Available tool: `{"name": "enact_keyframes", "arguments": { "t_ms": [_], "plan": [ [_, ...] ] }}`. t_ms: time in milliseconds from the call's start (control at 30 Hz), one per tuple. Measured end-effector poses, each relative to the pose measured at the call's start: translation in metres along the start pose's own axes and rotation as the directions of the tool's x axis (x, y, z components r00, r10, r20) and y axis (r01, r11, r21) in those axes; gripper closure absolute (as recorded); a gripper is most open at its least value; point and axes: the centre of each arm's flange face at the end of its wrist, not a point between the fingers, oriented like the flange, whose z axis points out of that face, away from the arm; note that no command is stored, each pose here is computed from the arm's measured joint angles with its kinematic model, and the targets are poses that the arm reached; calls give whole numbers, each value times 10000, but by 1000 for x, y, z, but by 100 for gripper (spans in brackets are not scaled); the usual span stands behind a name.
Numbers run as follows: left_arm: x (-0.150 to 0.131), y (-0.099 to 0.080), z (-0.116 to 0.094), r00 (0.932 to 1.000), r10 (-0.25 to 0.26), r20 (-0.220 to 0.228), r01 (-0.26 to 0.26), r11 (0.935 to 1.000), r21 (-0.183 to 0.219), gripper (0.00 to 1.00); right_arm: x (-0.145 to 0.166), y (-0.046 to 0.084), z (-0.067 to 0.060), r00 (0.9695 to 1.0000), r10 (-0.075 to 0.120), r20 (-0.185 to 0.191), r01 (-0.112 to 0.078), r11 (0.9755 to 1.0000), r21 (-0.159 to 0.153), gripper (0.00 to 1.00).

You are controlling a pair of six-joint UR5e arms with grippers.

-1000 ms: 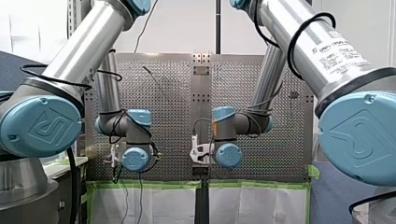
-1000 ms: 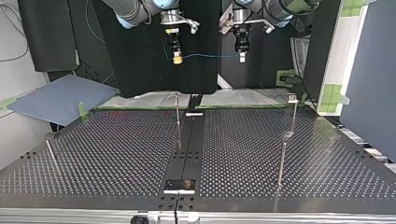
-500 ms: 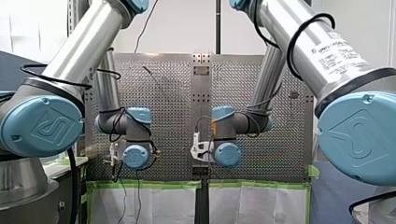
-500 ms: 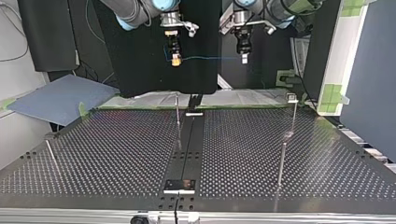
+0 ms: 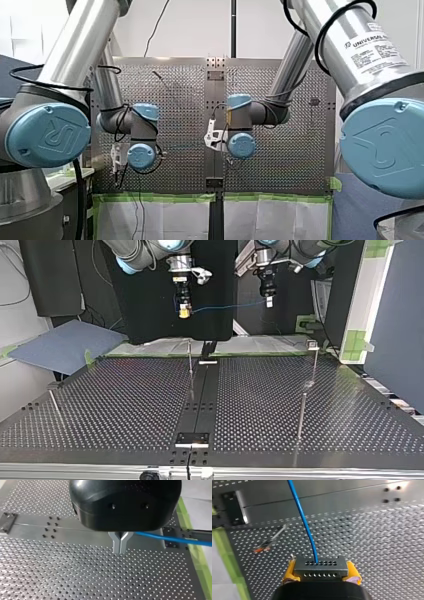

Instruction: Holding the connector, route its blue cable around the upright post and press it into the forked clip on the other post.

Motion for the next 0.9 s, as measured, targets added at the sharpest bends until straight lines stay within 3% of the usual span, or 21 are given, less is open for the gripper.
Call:
{"name": "enact_keyframes", "arguments": {
  "t_ms": [300,500,767,900],
  "plan": [
    [-30,-8,9,9984,-533,209,529,9983,231,99,39,-10,1,9990,106,-428,-88,9990,440,100],
    [-57,-17,22,9952,-824,530,808,9962,325,99,73,-24,9,9970,156,-759,-88,9960,892,100],
    [-91,-20,36,9892,-1107,956,1108,9938,40,99,125,-43,18,9912,364,-1274,-182,9898,1413,100],
    [-109,-18,41,9837,-1370,1169,1404,9899,-214,99,151,-49,21,9870,463,-1537,-227,9881,1519,100]
  ]
}}
